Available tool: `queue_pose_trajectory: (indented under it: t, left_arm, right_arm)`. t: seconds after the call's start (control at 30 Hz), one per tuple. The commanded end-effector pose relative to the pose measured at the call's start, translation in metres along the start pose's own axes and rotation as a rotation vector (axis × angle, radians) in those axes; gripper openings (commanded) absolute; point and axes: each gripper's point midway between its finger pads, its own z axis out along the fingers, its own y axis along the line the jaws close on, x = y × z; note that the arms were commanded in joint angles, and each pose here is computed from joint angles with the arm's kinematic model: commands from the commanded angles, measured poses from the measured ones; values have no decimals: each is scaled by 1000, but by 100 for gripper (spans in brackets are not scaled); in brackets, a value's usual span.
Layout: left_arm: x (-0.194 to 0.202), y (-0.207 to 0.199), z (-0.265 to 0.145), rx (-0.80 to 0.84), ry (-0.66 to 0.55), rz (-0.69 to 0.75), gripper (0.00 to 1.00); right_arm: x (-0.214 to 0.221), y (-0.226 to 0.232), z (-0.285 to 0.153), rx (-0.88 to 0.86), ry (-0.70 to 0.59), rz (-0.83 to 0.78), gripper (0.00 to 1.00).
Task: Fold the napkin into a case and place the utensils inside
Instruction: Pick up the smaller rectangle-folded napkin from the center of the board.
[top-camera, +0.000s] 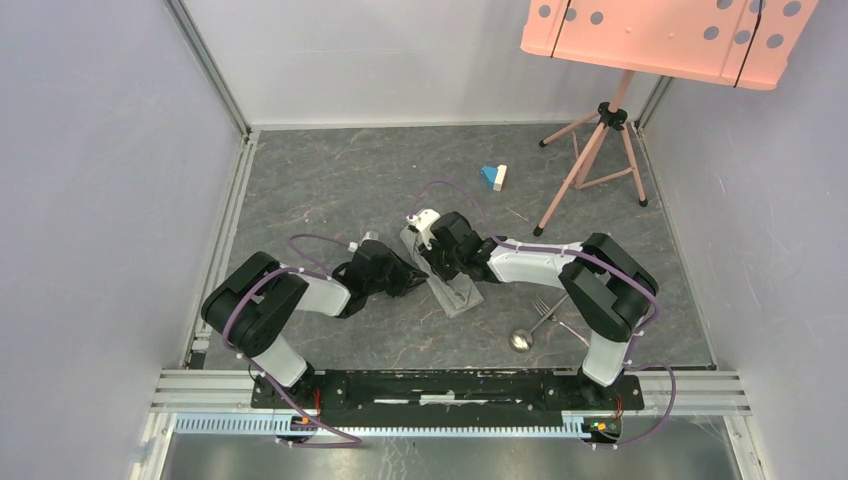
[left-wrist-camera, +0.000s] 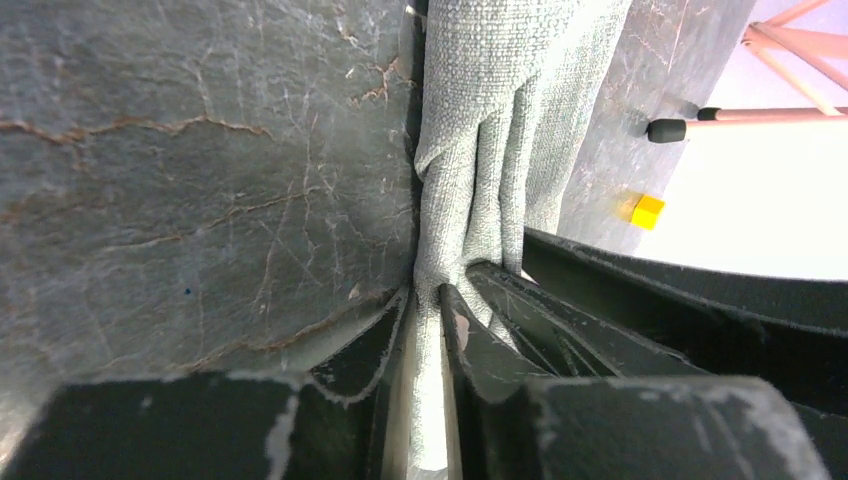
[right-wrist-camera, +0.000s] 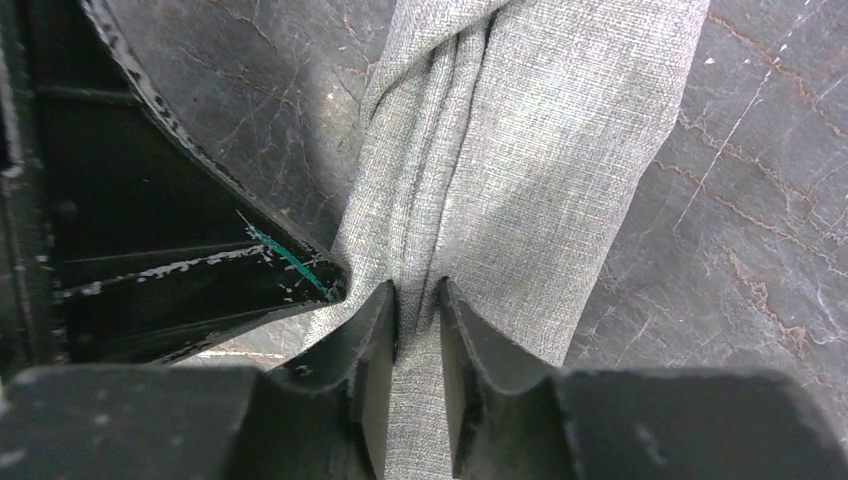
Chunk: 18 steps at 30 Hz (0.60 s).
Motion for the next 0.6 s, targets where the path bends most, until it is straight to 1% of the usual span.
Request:
queue_pose_trajectory:
  t: [0.0, 0.13, 0.17, 0.23, 0.37, 0.47, 0.5, 0.57]
  left_arm:
    - [-1, 11, 8, -23, -29, -43, 18]
    - [-1, 13, 8, -20, -35, -37, 8]
    - [-1, 14, 8, -19, -38, -36, 6]
    - [-2, 12, 7, -13, -46, -32, 3]
    - [-1, 10, 6, -2, -59, -23, 2]
    - [0, 8, 5, 4, -67, -14, 2]
    - [0, 8, 5, 6, -69, -11, 2]
    - [0, 9, 4, 6, -72, -4, 2]
  right_arm:
    - [-26, -1, -7, 20, -57, -5, 21]
    - [-40, 6, -15, -17, -90, 12, 4]
    - [-43, 13, -17, -54, -93, 22, 1]
    - [-45, 21, -18, -92, -99, 46, 0]
    - [-42, 32, -14, -147, -103, 99, 1]
    - [-32, 32, -8, -142, -76, 128, 0]
    - [-33, 31, -5, -135, -91, 135, 1]
    - [-25, 27, 2, -116, -77, 146, 0]
